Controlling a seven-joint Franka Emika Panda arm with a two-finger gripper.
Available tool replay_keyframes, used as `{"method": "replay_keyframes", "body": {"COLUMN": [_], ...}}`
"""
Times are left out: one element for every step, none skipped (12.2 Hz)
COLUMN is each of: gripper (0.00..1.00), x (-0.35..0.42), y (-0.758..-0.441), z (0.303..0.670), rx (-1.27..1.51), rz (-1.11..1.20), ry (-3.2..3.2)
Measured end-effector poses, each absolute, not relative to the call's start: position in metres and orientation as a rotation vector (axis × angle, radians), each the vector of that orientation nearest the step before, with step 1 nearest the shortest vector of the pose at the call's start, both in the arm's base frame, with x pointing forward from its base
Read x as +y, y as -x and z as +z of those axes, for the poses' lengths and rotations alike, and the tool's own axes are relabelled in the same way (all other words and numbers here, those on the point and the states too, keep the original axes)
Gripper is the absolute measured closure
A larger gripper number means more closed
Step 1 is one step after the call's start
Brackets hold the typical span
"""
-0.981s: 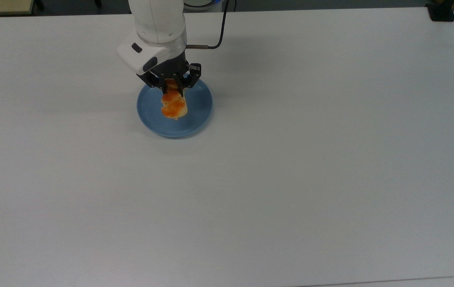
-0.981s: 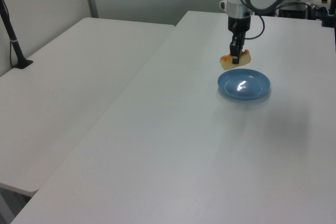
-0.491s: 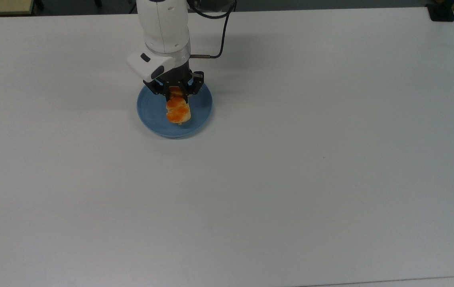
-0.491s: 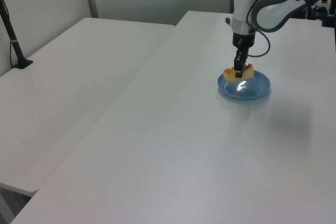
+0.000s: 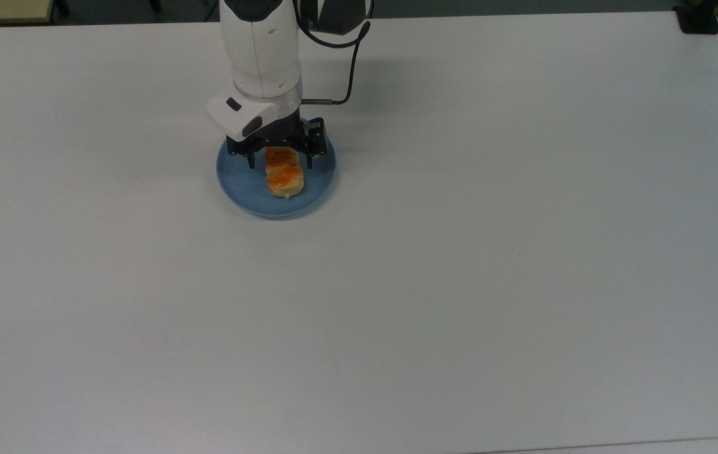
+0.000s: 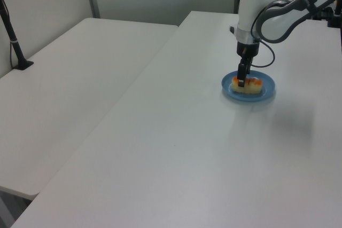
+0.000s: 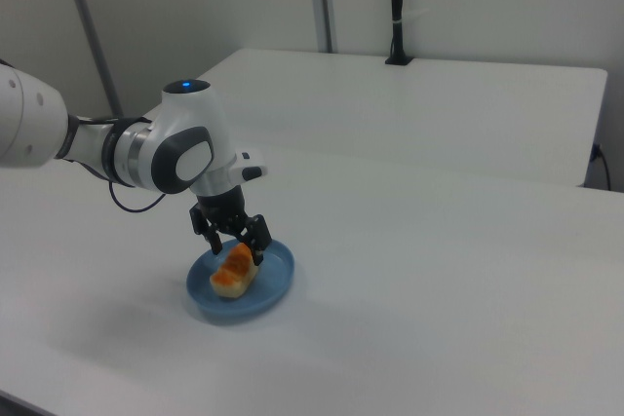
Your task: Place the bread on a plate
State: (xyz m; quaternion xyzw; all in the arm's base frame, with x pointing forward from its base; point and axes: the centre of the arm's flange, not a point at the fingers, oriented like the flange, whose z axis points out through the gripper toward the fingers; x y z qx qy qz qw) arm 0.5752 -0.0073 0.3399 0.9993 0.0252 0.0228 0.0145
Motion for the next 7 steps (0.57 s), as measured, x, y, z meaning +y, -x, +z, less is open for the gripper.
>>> {"method": "replay_keyframes", "body": {"gripper": [0.0, 0.0, 0.0, 0.0, 0.0, 0.0, 0.0], "x": [-0.007, -0.007, -0.007, -0.007, -0.007, -0.008, -0.009], "y": [-0.575, -0.575, -0.575, -0.577, -0.581, -0.586, -0.589], "z": [0.342, 0.346, 0.356, 0.378, 0.407, 0.444, 0.482], "rx": [0.079, 0.078, 0.069, 0.013, -0.048, -0.084, -0.108], "rz": [0.075, 0.072, 0.062, 0.042, 0.012, -0.007, -0.021], "ry": [-3.111, -3.111, -3.112, -3.113, -3.113, -3.111, -3.11]}}
